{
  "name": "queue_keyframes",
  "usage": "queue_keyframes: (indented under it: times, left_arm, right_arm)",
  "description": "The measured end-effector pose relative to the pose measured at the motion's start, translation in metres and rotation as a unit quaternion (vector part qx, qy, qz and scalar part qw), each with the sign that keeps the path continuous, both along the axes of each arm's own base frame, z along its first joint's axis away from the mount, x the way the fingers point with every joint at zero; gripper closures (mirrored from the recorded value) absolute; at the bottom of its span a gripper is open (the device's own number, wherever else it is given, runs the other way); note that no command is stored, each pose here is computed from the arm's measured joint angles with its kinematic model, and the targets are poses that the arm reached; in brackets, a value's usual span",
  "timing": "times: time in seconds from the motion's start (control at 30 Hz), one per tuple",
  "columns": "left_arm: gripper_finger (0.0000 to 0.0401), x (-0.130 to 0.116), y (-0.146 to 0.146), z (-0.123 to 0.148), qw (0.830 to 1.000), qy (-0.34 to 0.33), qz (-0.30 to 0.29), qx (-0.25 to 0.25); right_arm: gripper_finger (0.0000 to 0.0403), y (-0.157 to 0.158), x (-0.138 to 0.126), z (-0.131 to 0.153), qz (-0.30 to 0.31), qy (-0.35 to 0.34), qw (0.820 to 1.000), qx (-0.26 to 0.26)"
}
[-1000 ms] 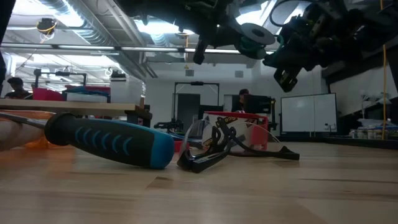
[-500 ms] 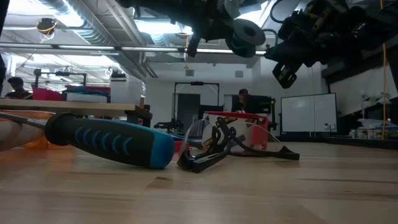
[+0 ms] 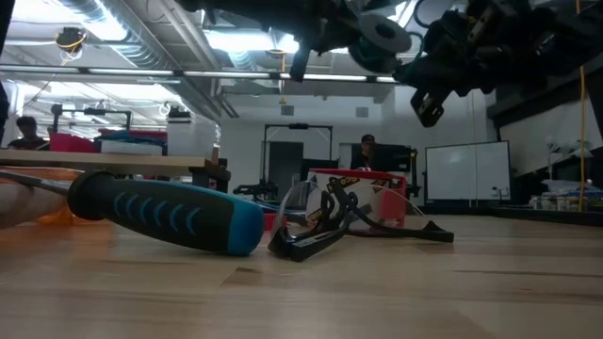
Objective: Coil cords
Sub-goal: Coil the wire onto the spool
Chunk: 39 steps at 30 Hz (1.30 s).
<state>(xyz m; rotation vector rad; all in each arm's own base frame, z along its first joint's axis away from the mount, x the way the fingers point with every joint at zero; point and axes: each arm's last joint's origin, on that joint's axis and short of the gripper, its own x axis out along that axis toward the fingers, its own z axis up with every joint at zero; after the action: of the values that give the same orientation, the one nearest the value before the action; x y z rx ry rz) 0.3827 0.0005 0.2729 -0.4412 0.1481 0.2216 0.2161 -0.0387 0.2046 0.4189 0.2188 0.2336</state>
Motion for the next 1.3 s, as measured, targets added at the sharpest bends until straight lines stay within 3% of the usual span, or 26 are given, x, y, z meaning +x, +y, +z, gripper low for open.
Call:
queue_keyframes:
  times: [0.27, 0.47, 0.67, 1.0, 1.3]
  left_arm:
    - [0.0401, 0.001, 0.003, 0.006, 0.999, -0.028, -0.006, 0.017]
    - [0.0401, 0.001, 0.004, 0.007, 0.998, -0.027, -0.010, 0.051]
    - [0.0401, 0.002, 0.004, 0.016, 0.994, -0.068, -0.012, 0.087]
    - [0.0401, 0.002, -0.005, 0.023, 0.985, -0.100, -0.044, 0.132]
    - [0.0401, 0.002, -0.016, 0.024, 0.975, -0.097, -0.063, 0.190]
  right_arm:
    - [0.0402, 0.002, 0.000, 0.001, 0.030, 0.001, 0.999, 0.022]
    - [0.0402, 0.002, -0.001, 0.001, 0.040, -0.001, 0.999, 0.025]
    - [0.0402, 0.002, 0.000, 0.004, 0.039, -0.011, 0.999, 0.028]
    - [0.0402, 0.014, 0.004, 0.013, 0.002, -0.062, 0.998, 0.010]
    - [0.0402, 0.021, 0.008, 0.010, -0.032, -0.056, 0.998, 0.002]
